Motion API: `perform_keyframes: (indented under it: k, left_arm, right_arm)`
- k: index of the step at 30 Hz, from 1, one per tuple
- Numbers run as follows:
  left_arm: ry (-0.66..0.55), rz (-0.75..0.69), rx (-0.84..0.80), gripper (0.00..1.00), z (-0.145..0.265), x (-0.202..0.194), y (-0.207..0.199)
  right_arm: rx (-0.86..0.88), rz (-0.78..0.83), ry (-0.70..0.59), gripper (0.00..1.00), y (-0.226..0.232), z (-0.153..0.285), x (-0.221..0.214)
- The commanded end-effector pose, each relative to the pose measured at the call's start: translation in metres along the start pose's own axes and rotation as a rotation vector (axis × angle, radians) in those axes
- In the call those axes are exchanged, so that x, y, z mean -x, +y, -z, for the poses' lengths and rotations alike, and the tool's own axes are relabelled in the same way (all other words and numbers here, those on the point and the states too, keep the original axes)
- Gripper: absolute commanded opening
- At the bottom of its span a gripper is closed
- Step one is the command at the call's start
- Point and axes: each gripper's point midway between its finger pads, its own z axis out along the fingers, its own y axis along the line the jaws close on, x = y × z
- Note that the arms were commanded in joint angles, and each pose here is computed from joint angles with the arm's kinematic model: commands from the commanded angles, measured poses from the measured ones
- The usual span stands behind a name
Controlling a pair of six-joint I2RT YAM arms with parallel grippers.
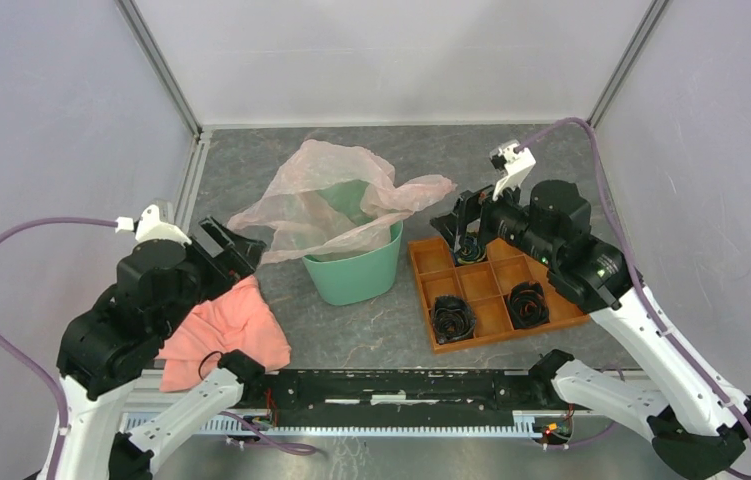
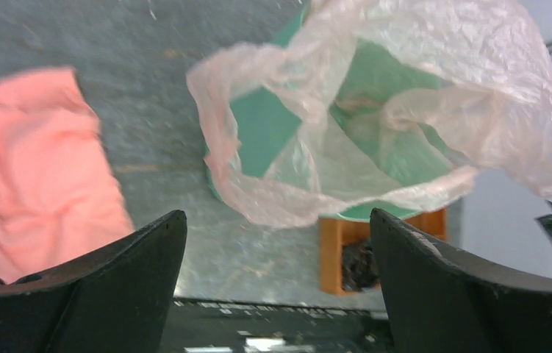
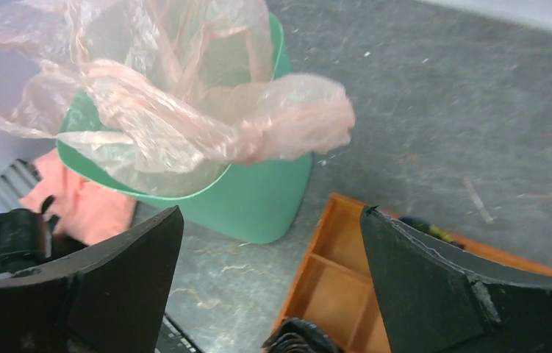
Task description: Put the trash bags into the trash bin
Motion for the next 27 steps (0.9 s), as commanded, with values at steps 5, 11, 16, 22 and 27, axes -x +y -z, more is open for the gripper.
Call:
perform_keyframes:
  k: [5,11,16,22,27]
  left_arm:
    - [0.137,0.402,-0.095,0.98,0.001,-0.029,-0.028]
    - [0.242,0.565,-0.079,0.91,-0.027,-0.061,-0.035]
    - [0.198,0.575,-0.048,0.84,-0.045,-0.058,-0.035]
    - [0.128,0.530,-0.024,0.87,-0.057,-0.048,-0.031]
    - [0.096,0.536,0.007,0.78,-0.062,-0.047,-0.024]
  right_arm:
    - [0.157,-0.270,-0.115,0.98,0.033,-0.004,0.011]
    - [0.202,-0.440,-0.169,0.91,0.036,-0.022,0.000]
    - [0.179,-0.441,-0.178,0.55,0.030,-0.041,-0.004]
    - [0.147,-0.399,-0.186,0.55,0.022,-0.055,-0.007]
    - [0.110,-0.407,-0.203,0.51,0.014,-0.066,-0.007]
